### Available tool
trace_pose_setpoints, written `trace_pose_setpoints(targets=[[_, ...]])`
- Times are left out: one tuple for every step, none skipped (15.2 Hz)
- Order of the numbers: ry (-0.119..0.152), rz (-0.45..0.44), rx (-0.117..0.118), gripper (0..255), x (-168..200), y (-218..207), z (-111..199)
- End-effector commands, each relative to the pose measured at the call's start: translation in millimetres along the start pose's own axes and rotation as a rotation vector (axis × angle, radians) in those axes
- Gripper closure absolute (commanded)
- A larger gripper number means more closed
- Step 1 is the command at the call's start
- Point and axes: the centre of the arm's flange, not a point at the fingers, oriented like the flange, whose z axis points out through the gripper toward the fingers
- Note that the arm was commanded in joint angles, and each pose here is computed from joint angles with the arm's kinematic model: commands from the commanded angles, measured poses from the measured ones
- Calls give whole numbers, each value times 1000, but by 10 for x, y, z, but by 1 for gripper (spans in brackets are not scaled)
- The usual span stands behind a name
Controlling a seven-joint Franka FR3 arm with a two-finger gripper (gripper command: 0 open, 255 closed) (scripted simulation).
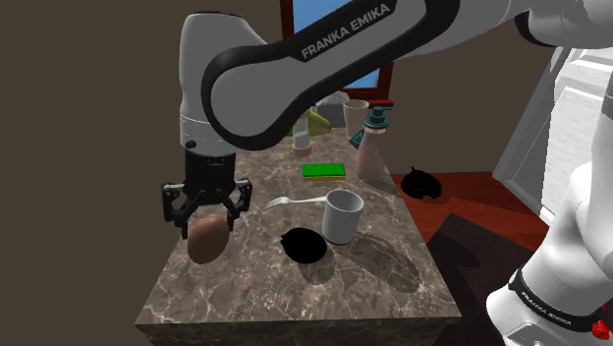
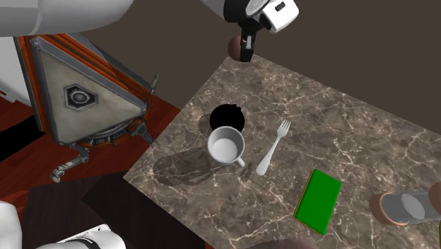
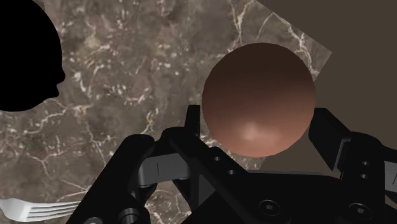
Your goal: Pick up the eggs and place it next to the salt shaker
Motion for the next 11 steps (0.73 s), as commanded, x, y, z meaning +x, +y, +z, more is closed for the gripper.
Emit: trace_pose_setpoints(targets=[[0, 0, 0, 255, -2, -29, -107], [0, 0, 0, 255, -4, -44, -157], [0, 0, 0, 255, -7, -59, -208], [0, 0, 0, 255, -9, -74, -259], [0, 0, 0, 255, -11, -88, -309], [0, 0, 0, 255, -14, -103, -360], [0, 0, 0, 255, -16, -118, -411], [0, 0, 0, 255, -18, -133, -461], [0, 0, 0, 255, -20, -147, -512], [0, 0, 0, 255, -23, -162, -562], [0, 0, 0, 255, -25, -177, -613]])
